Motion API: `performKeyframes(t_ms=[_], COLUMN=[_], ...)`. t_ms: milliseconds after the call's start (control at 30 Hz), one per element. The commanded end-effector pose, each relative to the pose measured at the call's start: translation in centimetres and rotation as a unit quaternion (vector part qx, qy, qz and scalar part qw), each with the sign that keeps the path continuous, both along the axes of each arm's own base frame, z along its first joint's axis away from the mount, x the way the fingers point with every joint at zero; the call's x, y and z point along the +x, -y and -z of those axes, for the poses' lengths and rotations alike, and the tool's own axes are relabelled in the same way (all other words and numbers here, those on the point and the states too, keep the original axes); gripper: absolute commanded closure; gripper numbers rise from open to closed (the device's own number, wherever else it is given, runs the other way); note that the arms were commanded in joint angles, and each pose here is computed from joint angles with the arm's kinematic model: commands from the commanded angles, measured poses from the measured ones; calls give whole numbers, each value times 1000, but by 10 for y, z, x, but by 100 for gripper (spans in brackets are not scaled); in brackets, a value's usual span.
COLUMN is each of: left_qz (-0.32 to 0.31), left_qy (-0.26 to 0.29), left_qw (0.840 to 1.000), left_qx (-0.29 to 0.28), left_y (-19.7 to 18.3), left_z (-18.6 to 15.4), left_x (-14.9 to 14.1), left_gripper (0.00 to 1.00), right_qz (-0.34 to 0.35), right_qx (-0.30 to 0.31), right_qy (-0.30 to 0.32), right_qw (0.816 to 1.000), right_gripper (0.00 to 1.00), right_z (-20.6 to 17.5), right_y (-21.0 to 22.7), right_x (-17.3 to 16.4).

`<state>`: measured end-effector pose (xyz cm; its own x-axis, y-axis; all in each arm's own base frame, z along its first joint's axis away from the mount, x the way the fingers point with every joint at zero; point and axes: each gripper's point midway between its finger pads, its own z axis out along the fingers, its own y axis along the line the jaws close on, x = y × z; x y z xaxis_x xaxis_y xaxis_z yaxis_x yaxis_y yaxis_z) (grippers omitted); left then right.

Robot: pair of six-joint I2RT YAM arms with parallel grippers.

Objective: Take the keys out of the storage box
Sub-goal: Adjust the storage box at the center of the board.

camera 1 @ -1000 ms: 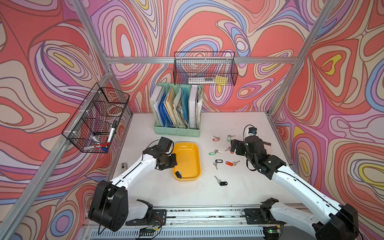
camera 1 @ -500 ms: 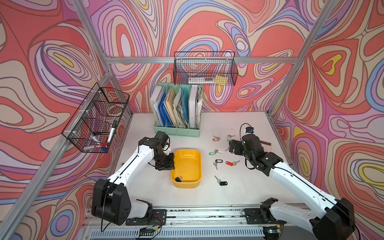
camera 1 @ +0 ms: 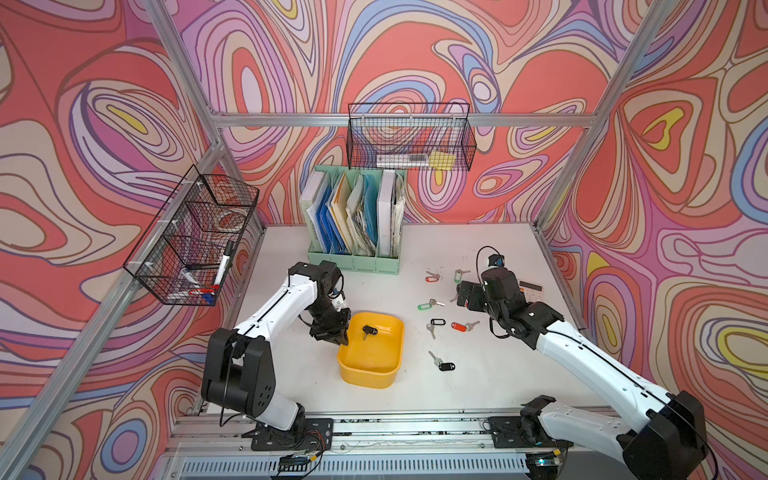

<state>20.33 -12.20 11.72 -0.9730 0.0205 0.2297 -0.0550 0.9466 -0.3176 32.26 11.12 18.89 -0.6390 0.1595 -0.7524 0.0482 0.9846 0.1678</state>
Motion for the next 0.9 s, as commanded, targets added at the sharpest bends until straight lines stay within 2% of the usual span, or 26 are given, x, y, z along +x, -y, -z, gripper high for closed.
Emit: performKeyframes(t_ms=[0,133,267,467,700,867], left_qz=[-2,-24,-42,-79,-101,-99], left_qy=[7,54,124,200,245,248], left_qw=[1000,998,991,976,964,964], left_qx=[10,3,15,20,25,25], left_y=[-5,2,14,35,46,52], left_z=[-6,-8,-4,10,22,33], left_x=[-2,11,29,58,82,82], left_gripper=[100,100,100,100,100,100], right_qz=[-2,-18,-49,-114,-173,-193], right_qx=[13,29,52,81,112,130], right_qy=[4,6,-2,-51,-122,-169], right_qw=[1000,999,997,989,971,958], right_gripper=[2,2,2,6,12,15], right_z=[-10,-13,-16,-19,-20,-19], right_y=[-3,-12,-28,-58,-85,-95], right_x=[3,4,5,4,-6,-19])
